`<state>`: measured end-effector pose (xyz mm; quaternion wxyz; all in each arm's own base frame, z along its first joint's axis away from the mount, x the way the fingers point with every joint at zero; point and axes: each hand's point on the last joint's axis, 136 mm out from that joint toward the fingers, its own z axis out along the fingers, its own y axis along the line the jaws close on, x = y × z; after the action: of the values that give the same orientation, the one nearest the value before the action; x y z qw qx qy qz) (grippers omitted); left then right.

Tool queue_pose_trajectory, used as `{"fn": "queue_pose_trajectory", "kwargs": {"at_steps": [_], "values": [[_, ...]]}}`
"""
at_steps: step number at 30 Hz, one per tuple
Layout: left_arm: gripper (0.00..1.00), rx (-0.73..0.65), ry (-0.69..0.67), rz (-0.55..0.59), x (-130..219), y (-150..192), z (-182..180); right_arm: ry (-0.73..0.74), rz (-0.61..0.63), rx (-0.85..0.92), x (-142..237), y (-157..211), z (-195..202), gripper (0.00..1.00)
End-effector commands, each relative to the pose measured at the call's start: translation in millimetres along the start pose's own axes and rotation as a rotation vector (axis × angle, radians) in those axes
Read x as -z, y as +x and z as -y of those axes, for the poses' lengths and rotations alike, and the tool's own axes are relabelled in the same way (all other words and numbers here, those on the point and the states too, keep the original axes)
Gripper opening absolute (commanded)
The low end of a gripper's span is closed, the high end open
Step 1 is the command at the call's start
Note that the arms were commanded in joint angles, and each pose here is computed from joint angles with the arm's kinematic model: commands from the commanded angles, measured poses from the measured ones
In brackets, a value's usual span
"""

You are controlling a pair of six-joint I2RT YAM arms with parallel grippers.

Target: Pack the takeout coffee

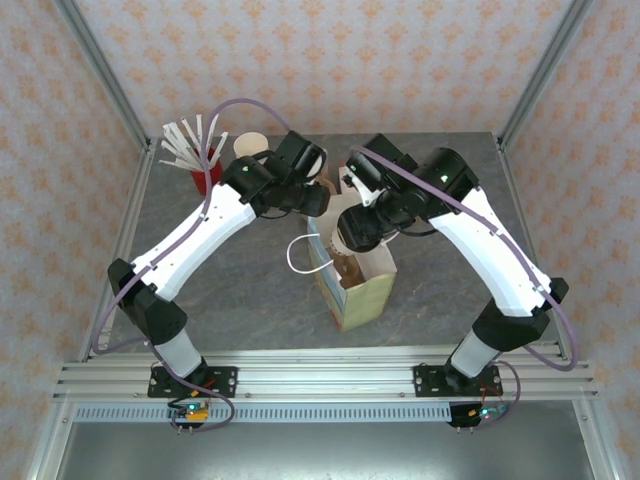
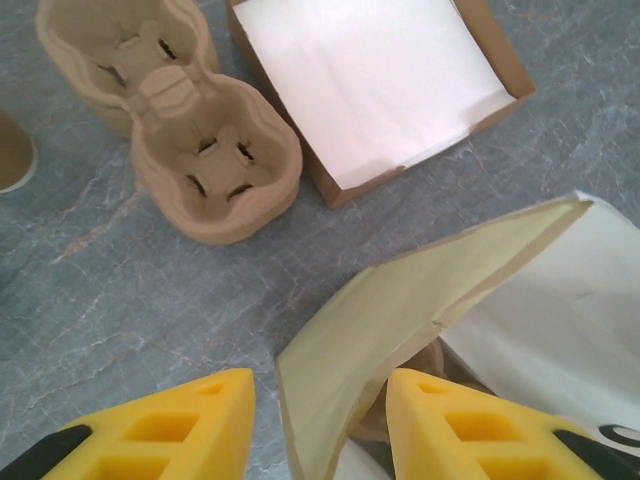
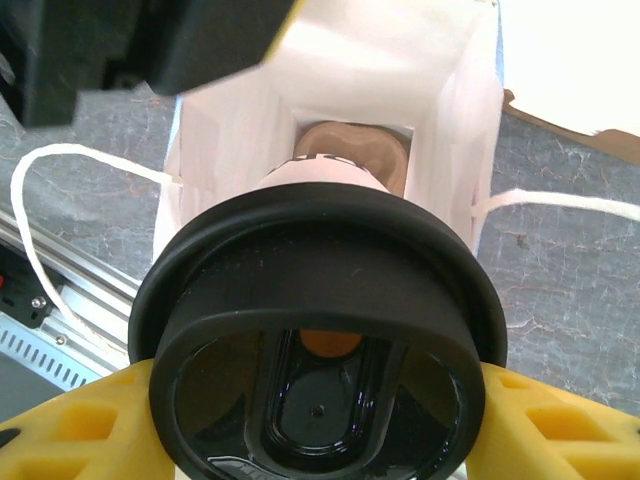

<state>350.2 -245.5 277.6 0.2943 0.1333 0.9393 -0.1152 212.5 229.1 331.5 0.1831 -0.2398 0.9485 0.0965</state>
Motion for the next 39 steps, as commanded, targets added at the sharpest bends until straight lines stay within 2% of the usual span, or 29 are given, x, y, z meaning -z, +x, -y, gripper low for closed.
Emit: {"fn": "queue_pose_trajectory", "kwargs": {"at_steps": [1, 9, 15, 29, 39], "values": [[0.40, 0.030, 0.016, 0.051, 14, -9, -5, 0.089, -0.099, -0.011, -8, 20, 13, 0.44], [0.41, 0.035, 0.054, 0.086, 24, -15, -4, 0.125, -0.181, -0.015, -21, 30, 12, 0.43], [0.44, 0.031, 0.060, 0.091, 25, -17, -4, 0.153, -0.198, -0.023, -30, 28, 14, 0.43], [0.59, 0.052, 0.006, 0.220, 58, -35, -23, 0.207, -0.282, -0.018, -49, 35, 18, 0.43], [0.60, 0.062, -0.025, 0.288, 83, -35, -36, 0.213, -0.349, -0.018, -63, 48, 19, 0.43]]}}
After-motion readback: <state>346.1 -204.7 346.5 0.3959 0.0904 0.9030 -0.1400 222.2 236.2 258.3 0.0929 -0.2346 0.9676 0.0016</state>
